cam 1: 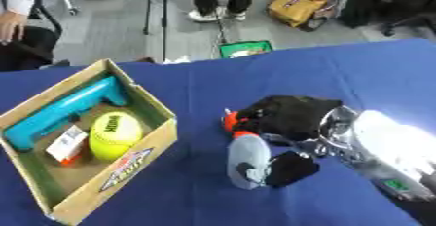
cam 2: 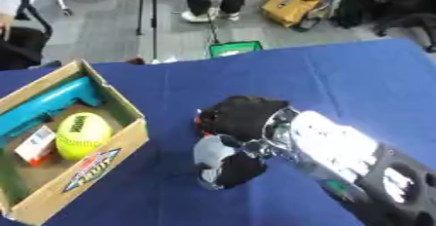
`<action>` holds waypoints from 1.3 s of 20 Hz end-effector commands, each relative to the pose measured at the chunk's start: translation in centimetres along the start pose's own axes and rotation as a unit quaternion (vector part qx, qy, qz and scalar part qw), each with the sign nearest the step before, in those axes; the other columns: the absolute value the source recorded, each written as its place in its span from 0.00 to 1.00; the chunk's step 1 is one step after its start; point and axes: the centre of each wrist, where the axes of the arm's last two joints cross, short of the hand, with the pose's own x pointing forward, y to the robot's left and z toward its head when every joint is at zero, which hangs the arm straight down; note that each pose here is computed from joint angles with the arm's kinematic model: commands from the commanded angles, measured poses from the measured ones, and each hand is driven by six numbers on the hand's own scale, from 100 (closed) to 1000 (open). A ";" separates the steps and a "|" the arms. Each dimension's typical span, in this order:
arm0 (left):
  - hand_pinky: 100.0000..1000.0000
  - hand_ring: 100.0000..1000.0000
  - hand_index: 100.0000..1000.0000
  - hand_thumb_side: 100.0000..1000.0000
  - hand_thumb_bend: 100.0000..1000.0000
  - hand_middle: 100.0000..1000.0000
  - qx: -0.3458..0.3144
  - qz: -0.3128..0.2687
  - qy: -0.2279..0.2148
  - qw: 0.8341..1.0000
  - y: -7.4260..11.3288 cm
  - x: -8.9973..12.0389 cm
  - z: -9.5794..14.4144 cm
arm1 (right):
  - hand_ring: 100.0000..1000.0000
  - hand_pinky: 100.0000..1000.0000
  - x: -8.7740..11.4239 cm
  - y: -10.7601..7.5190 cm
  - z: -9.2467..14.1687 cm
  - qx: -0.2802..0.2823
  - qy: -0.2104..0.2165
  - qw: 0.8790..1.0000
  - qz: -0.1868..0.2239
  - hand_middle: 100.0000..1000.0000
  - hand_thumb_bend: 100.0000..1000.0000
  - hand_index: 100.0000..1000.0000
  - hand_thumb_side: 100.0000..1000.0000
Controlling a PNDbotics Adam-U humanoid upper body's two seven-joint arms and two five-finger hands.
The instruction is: Pick up objects on the table and place them in the box.
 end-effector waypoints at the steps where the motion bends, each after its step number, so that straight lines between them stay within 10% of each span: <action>1: 1.00 0.91 0.84 0.88 0.00 0.98 0.000 -0.005 -0.016 1.000 0.5 0.3 -0.5 | 1.00 1.00 -0.3 -0.6 0.6 -0.010 0.019 1.000 0.020 0.97 0.28 1.00 0.88; 26: 1.00 0.91 0.84 0.88 0.00 0.98 -0.002 0.001 -0.022 1.000 0.4 0.5 -0.7 | 1.00 1.00 -0.8 0.7 -1.1 0.029 0.031 0.998 0.054 0.97 0.27 1.00 0.98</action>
